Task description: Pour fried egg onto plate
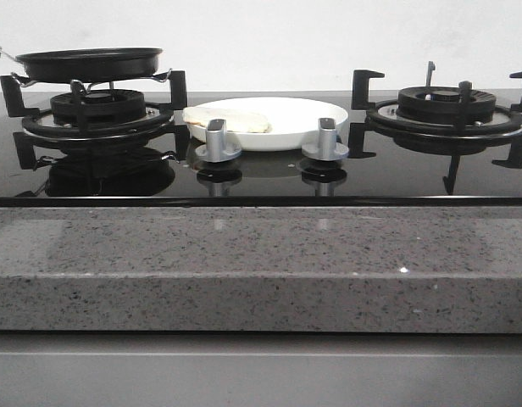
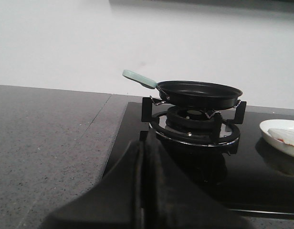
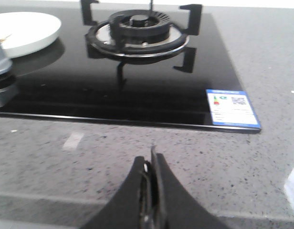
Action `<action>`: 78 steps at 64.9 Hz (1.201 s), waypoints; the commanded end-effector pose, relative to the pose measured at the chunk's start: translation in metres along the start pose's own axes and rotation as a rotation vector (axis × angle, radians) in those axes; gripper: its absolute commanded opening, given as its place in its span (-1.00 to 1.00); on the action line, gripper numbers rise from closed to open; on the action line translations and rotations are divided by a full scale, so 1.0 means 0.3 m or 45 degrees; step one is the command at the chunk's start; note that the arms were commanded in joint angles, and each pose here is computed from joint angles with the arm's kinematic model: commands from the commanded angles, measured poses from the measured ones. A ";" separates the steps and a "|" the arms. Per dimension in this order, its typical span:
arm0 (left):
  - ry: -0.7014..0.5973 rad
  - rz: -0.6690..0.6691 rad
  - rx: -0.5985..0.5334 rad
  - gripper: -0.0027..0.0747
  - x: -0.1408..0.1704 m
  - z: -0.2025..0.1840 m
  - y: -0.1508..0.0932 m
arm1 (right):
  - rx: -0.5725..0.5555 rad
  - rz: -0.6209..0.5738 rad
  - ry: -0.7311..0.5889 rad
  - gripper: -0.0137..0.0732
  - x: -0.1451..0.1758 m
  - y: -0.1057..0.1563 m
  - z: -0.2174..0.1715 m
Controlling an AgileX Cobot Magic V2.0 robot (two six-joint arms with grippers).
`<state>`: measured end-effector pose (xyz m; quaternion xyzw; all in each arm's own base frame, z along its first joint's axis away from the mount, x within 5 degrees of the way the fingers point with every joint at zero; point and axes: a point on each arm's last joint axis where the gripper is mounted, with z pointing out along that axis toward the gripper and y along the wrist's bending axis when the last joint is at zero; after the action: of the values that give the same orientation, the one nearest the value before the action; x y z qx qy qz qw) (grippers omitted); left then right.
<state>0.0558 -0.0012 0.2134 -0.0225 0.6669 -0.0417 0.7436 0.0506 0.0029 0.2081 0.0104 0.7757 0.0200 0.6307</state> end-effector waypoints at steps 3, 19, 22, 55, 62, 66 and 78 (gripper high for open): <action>-0.116 -0.013 0.004 -0.98 -0.022 -0.006 0.000 | 0.064 -0.016 -0.258 -0.84 -0.011 -0.015 0.011; -0.116 -0.013 0.004 -0.98 -0.022 -0.006 0.000 | 0.078 -0.013 -0.365 -0.84 0.003 -0.020 0.014; -0.116 -0.013 0.004 -0.98 -0.022 -0.006 0.000 | 0.078 -0.013 -0.364 -0.84 0.003 -0.020 0.015; -0.116 -0.013 0.004 -0.98 -0.022 -0.006 0.000 | 0.073 -0.001 -0.428 -0.84 -0.010 -0.019 0.010; -0.116 -0.013 0.004 -0.98 -0.022 -0.006 0.000 | 0.073 -0.001 -0.428 -0.84 -0.010 -0.019 0.010; -0.116 -0.013 0.004 -0.98 -0.022 -0.006 0.000 | 0.073 -0.001 -0.428 -0.84 -0.010 -0.019 0.010; -0.116 -0.013 0.004 -0.98 -0.022 -0.006 0.000 | 0.073 0.000 -0.427 -0.84 -0.010 -0.019 0.010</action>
<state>0.0558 -0.0012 0.2134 -0.0227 0.6669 -0.0419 0.7436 0.0567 -0.0031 0.2000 0.0390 0.7006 0.0019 0.7125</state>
